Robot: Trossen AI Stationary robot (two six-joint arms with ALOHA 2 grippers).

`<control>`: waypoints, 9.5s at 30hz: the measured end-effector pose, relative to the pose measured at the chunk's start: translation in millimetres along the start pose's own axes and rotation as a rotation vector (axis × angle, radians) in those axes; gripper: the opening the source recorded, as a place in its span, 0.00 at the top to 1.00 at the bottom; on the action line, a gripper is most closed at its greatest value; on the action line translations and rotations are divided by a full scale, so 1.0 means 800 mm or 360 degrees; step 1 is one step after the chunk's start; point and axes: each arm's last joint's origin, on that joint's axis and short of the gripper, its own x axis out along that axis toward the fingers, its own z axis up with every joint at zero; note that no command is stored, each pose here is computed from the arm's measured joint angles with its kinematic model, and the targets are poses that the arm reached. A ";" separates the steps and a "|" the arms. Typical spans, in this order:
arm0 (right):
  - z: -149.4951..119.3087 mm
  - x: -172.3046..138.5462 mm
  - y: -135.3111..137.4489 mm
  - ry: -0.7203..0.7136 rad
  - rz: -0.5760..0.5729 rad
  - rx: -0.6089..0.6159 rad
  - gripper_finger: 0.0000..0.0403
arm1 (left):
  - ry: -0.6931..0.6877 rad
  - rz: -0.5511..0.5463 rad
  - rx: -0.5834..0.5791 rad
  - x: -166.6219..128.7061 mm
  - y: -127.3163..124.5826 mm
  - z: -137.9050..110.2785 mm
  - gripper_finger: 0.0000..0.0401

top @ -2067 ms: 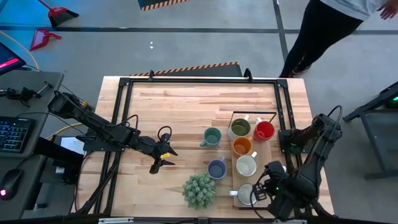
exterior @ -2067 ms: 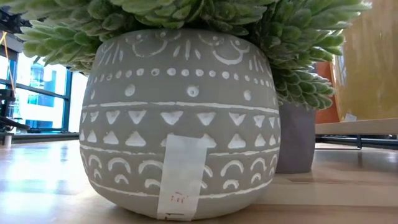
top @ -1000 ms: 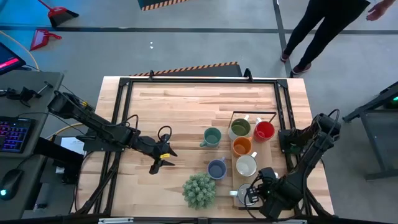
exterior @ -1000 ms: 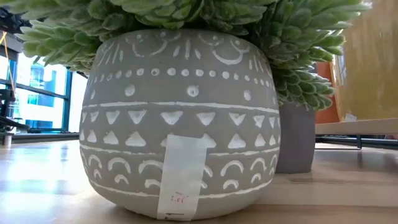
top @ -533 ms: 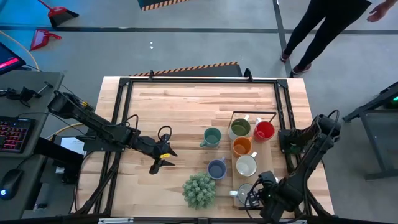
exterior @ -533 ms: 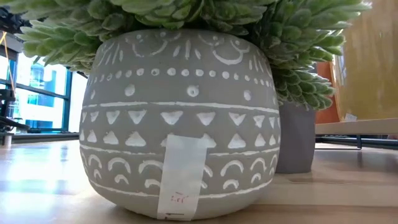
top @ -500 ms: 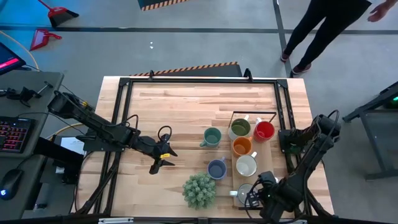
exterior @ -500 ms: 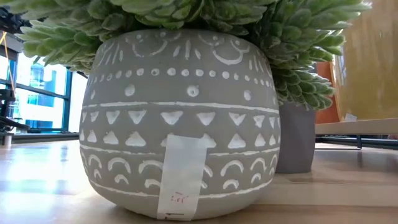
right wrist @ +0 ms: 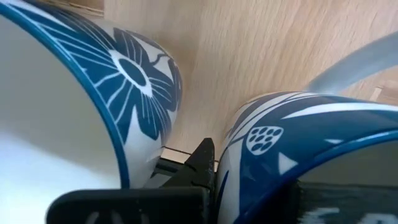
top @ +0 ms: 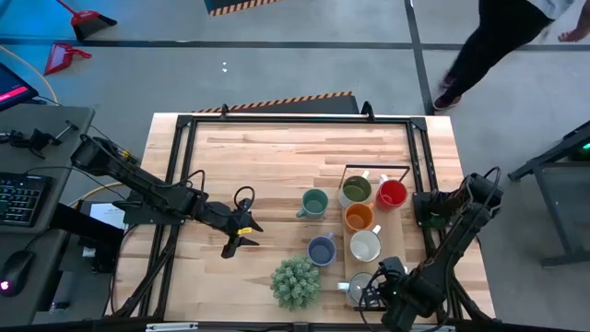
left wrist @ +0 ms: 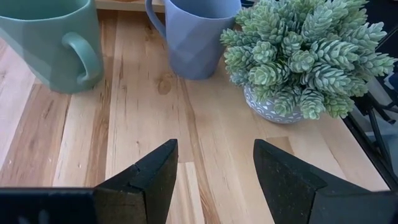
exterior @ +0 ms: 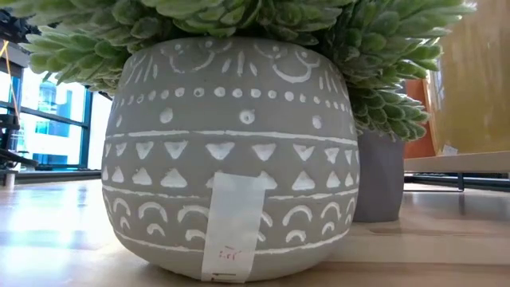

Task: Place coffee mugs
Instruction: Put the blue mug on the shelf, then put the green mug on the shelf

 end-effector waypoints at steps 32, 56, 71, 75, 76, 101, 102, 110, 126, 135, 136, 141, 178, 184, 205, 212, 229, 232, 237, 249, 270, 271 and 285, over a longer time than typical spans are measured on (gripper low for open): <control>0.008 0.005 -0.002 -0.0070 -0.0076 0.0013 0.82 | -0.0007 -0.0017 -0.0001 0.000 -0.001 0.001 0.51; 0.020 -0.037 -0.009 0.0012 0.0076 0.0085 0.81 | -0.0006 -0.0017 -0.0001 0.000 0.000 0.001 0.51; 0.027 -0.090 -0.008 -0.0109 0.0067 0.0035 0.81 | -0.0006 -0.0017 -0.0001 0.000 0.000 0.001 0.51; 0.031 -0.125 -0.008 -0.0115 0.0077 0.0044 0.81 | -0.0006 -0.0017 -0.0001 0.000 0.000 0.001 0.51; 0.031 -0.134 -0.007 -0.0125 0.0112 0.0047 0.81 | -0.0006 -0.0017 -0.0001 0.000 0.000 0.001 0.51; 0.246 -0.186 0.141 -0.0965 0.0716 -0.0548 0.81 | 0.0008 -0.0080 -0.0141 0.000 -0.002 0.000 0.51; 0.257 -0.188 0.144 -0.0970 0.0734 -0.0571 0.81 | 0.0009 -0.0116 -0.0137 -0.001 -0.004 0.001 0.51; 0.305 -0.196 0.154 -0.1142 0.0716 -0.0797 0.81 | -0.0280 -0.0325 0.0115 -0.079 -0.039 0.068 0.51; 0.321 -0.195 0.169 -0.1286 0.0710 -0.0925 0.82 | -0.0362 -0.0126 0.0075 -0.182 -0.009 -0.037 0.51; 0.353 -0.122 0.206 -0.1067 0.0559 -0.0938 0.89 | -0.0418 0.0067 0.0183 -0.169 -0.003 -0.054 0.51; 0.356 -0.115 0.209 -0.1049 0.0552 -0.0935 0.89 | -0.0425 0.0095 0.0196 -0.167 -0.003 -0.055 0.51; 0.361 -0.090 0.217 -0.0875 0.0561 -0.0895 0.90 | -0.0438 0.0112 0.0186 -0.159 -0.002 -0.062 0.51; 0.363 -0.073 0.198 -0.0636 0.0329 -0.0872 0.69 | -0.0687 0.0089 -0.0043 -0.164 -0.006 -0.046 0.51; 0.342 -0.040 0.208 -0.0552 0.0215 -0.0929 0.69 | -0.0687 0.0088 -0.0043 -0.164 -0.006 -0.046 0.51; 0.329 0.004 0.204 -0.0260 -0.0007 -0.0682 0.69 | -0.0689 0.0086 -0.0044 -0.164 -0.006 -0.046 0.51; 0.324 0.011 0.197 -0.0195 -0.0131 -0.0750 0.69 | -0.0691 0.0085 -0.0048 -0.164 -0.006 -0.046 0.51; 0.323 0.018 0.204 -0.0179 -0.0086 -0.0911 0.69 | -0.0693 0.0095 -0.0049 -0.164 -0.006 -0.046 0.51; 0.323 0.018 0.204 -0.0186 -0.0086 -0.0922 0.69 | -0.0693 0.0096 -0.0050 -0.164 -0.006 -0.046 0.51; 0.324 0.027 0.210 -0.0186 -0.0068 -0.0998 0.69 | -0.0693 0.0096 -0.0050 -0.164 -0.006 -0.046 0.51; 0.324 0.064 0.217 -0.0123 -0.0132 -0.0997 0.69 | -0.0707 0.0084 -0.0097 -0.165 -0.006 -0.045 0.51; 0.328 0.038 0.231 -0.0327 -0.0093 -0.1051 0.99 | -0.0705 0.0083 -0.0095 -0.164 -0.006 -0.045 0.51; 0.328 0.029 0.233 -0.0353 -0.0098 -0.1070 0.99 | -0.0705 0.0084 -0.0096 -0.164 -0.006 -0.045 0.51; 0.271 -0.098 0.223 -0.0646 -0.0101 -0.0934 1.00 | -0.0672 0.0097 -0.0077 -0.163 -0.005 -0.048 0.51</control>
